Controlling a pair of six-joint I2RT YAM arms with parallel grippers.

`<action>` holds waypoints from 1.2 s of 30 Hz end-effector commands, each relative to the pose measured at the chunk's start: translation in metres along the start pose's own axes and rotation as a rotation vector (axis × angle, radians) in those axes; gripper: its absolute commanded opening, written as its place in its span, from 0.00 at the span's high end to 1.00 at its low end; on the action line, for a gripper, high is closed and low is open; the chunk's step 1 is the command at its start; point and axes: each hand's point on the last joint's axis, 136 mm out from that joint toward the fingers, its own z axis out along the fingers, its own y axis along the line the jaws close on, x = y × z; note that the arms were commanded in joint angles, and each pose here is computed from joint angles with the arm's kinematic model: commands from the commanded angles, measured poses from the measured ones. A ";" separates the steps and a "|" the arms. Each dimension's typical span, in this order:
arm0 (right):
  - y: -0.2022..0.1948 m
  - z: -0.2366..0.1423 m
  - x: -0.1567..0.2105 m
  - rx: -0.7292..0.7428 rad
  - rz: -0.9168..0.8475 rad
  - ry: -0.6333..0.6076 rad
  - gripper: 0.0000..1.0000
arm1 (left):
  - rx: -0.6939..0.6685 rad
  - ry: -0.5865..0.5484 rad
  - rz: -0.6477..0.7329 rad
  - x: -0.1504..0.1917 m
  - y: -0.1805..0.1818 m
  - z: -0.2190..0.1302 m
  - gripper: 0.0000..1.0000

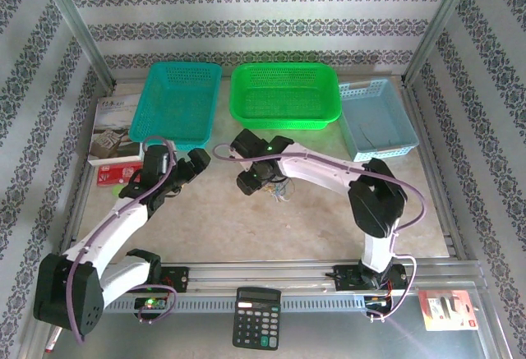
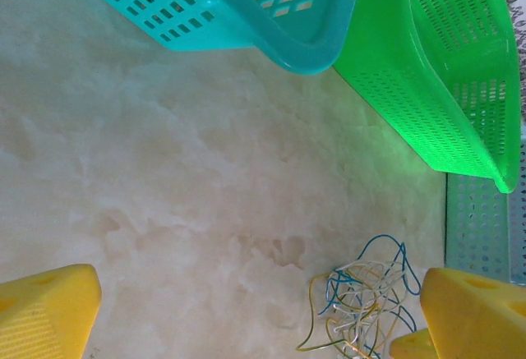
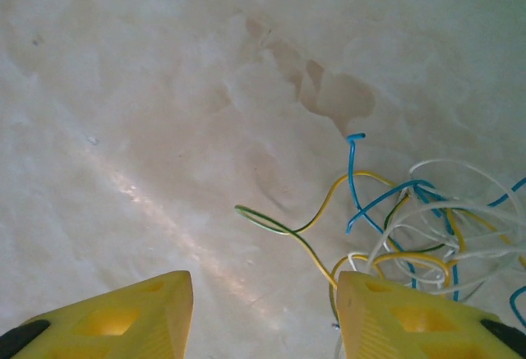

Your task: Untangle the cables

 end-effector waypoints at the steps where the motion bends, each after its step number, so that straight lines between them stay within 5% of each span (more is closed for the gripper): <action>1: -0.006 0.005 0.009 0.076 -0.105 0.084 0.49 | 0.069 -0.014 0.005 -0.014 -0.017 -0.001 0.00; 17: -0.013 0.036 0.000 0.130 -0.168 0.162 0.55 | 0.086 -0.013 -0.005 -0.021 -0.018 0.003 0.00; 20: -0.015 0.038 -0.005 0.139 -0.182 0.162 0.62 | 0.088 -0.013 -0.004 -0.022 -0.019 0.003 0.00; 25: -0.014 0.032 -0.016 0.136 -0.192 0.132 0.99 | 0.094 -0.012 -0.001 -0.023 -0.021 0.003 0.00; 36: -0.012 -0.035 -0.055 0.023 -0.066 -0.105 1.00 | 0.175 0.016 0.006 -0.024 -0.041 0.003 0.00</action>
